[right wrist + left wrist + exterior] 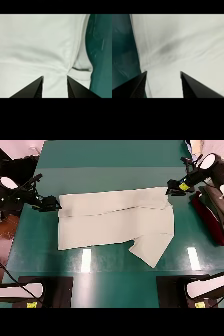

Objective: Fold the shirts.

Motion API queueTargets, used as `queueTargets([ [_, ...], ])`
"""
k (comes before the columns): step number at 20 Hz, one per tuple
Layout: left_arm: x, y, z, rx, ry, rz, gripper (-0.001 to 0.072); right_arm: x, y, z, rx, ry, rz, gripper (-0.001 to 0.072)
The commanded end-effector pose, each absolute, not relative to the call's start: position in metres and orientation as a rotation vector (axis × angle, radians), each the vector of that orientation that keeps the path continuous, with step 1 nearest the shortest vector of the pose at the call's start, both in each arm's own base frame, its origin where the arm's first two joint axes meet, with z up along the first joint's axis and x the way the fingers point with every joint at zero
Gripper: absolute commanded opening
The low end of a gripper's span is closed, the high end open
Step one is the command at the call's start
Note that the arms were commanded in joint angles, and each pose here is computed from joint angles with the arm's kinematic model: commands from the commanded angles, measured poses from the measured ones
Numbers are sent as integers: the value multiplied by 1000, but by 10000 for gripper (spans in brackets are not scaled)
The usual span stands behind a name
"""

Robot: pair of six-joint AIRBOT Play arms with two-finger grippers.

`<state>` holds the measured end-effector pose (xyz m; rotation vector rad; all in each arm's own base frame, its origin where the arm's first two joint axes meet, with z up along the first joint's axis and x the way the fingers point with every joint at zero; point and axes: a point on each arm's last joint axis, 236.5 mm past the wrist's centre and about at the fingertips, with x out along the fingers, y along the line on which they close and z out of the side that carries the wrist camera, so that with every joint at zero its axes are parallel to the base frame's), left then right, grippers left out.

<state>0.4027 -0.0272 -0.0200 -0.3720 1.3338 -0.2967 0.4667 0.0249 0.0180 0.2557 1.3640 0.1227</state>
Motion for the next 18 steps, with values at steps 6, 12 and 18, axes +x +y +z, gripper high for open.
queueTargets([
  [6,311,-15,-10,-438,1443,-293,501,426,51,106,219,1313,315,338],
  [12,212,-37,-66,-487,1602,-261,501,420,52,139,201,1224,314,338],
  [18,199,-42,-82,-520,1629,-243,500,414,53,147,195,1215,317,338],
])
